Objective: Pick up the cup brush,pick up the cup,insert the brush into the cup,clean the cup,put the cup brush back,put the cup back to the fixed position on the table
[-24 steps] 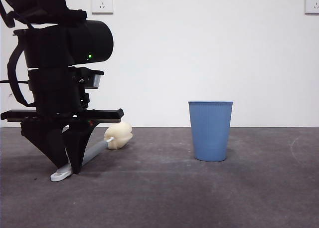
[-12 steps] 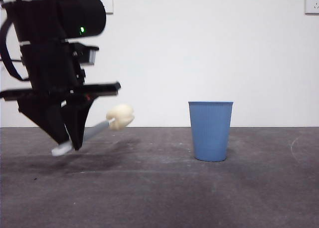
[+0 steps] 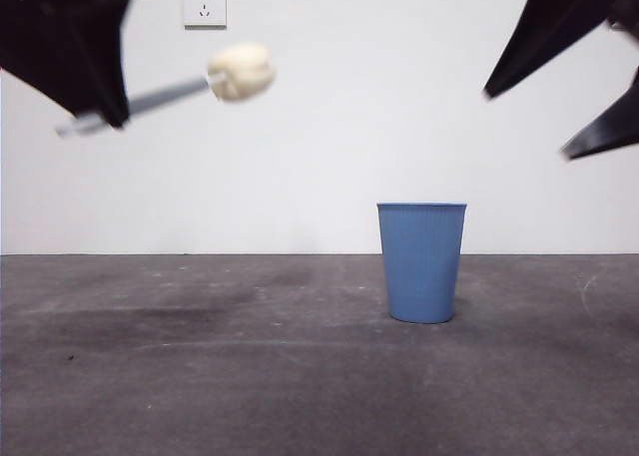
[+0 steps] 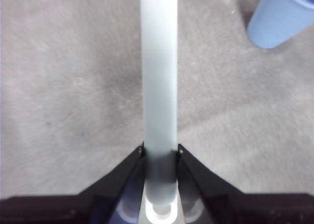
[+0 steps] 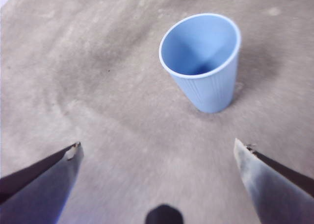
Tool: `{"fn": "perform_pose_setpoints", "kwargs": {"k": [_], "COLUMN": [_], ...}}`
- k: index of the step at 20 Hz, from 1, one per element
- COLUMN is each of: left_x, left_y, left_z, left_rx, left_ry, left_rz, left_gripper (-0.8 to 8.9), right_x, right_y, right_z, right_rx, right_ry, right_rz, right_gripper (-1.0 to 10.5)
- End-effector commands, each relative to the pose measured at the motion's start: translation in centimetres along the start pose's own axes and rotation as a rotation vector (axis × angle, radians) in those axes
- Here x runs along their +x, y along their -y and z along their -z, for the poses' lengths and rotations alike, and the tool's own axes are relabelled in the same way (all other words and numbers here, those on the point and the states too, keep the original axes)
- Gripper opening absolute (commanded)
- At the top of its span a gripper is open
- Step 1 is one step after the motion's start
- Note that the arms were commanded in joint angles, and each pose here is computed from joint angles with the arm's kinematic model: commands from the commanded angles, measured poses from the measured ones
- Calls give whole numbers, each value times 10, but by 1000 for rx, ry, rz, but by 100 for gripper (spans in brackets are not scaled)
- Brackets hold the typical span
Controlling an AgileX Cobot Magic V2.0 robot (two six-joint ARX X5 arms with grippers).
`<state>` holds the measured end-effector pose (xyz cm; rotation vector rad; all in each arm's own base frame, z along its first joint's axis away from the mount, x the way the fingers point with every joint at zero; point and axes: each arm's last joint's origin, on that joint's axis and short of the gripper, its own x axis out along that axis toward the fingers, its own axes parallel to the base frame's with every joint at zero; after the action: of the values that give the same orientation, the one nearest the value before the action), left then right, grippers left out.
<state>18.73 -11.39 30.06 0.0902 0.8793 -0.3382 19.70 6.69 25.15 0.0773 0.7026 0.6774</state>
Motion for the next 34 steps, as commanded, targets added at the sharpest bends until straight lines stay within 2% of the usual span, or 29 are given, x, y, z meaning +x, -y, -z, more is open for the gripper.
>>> {"fn": "perform_pose_setpoints", "kwargs": {"k": [1,7,11,14,18,26,29,34], "left_x": [-12,-24,-24,-24,-24,-24,-24,-24], "left_y": [-2,-5,-4,-4,-4,-4,-4,-4], "left_z": [7,14,14,14,14,14,14,14], "left_rx": [50,62,62,62,59,56,51,50], "left_ry": [-9,-10,-13,-14,-14,-14,-13,-13], "left_rz": [0,1,25,22,23,22,20,20], "left_gripper": [-9,-9,-9,-8,-8,-8,-8,-8], "right_x": [23,65,93,115,135,165,171,173], "right_y": [7,17,24,33,41,54,56,57], "right_z": [9,26,34,40,45,58,61,60], "right_rx": [2,-52,-68,-78,-96,-65,-60,-63], "right_ry": [-6,59,70,90,149,279,283,330], "right_rz": [-7,55,47,86,84,91,99,112], "right_gripper": [567,567,567,567,567,567,560,317]}}
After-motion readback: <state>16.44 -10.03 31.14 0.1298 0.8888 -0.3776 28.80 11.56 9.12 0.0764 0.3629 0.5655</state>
